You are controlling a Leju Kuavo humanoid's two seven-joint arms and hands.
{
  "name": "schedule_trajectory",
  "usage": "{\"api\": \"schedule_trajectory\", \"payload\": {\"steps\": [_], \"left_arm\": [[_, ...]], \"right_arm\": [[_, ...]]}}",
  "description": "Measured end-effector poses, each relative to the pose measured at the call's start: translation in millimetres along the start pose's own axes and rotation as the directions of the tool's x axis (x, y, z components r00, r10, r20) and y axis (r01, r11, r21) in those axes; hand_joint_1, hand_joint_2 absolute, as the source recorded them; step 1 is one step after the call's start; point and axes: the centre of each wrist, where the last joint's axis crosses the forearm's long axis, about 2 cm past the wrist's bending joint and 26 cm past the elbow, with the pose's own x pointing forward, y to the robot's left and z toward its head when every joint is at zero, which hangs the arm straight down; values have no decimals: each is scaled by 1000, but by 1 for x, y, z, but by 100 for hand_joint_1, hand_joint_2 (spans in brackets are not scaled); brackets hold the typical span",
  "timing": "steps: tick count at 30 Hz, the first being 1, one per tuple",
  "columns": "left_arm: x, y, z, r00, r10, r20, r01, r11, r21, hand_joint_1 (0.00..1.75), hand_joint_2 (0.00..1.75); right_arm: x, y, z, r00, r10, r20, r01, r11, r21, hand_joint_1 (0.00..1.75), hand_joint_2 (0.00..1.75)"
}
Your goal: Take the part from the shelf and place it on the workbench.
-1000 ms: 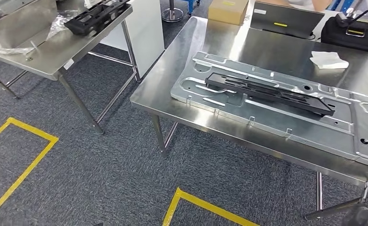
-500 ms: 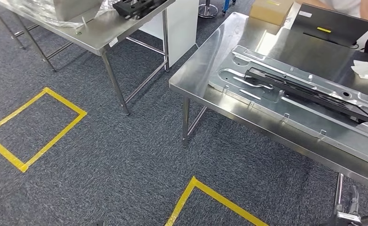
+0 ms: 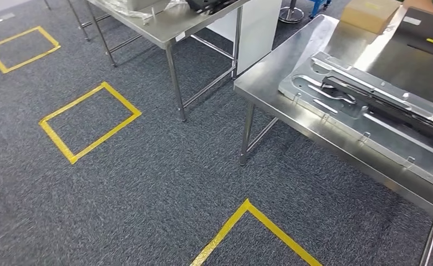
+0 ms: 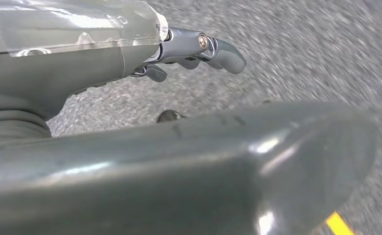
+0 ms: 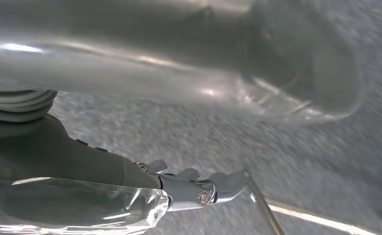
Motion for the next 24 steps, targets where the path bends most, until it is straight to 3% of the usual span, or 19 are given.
{"api": "schedule_trajectory", "payload": {"steps": [12, 16, 18, 21, 24], "left_arm": [[0, 6, -1, 1000, -27, 14, 27, 1000, -10, 0, 0], [1, 6, -1, 999, -35, 6, 35, 999, 0, 0, 0], [3, 6, -2, 999, -46, -3, 46, 999, 10, 0, 0], [3, 6, -2, 998, -55, -16, 55, 998, 22, 0, 0], [1, 7, -2, 998, -57, -31, 58, 998, 34, 0, 0]], "right_arm": [[-43, -3, 33, 948, 47, -315, -3, 990, 140, 0, 0], [-44, 1, 37, 915, 182, -360, -81, 957, 278, 0, 0], [-44, 8, 42, 875, 333, -351, -174, 893, 414, 0, 0], [-45, 27, 56, 780, 562, -275, -314, 732, 604, 0, 0], [-43, 46, 70, 693, 695, -193, -404, 596, 694, 0, 0]]}}
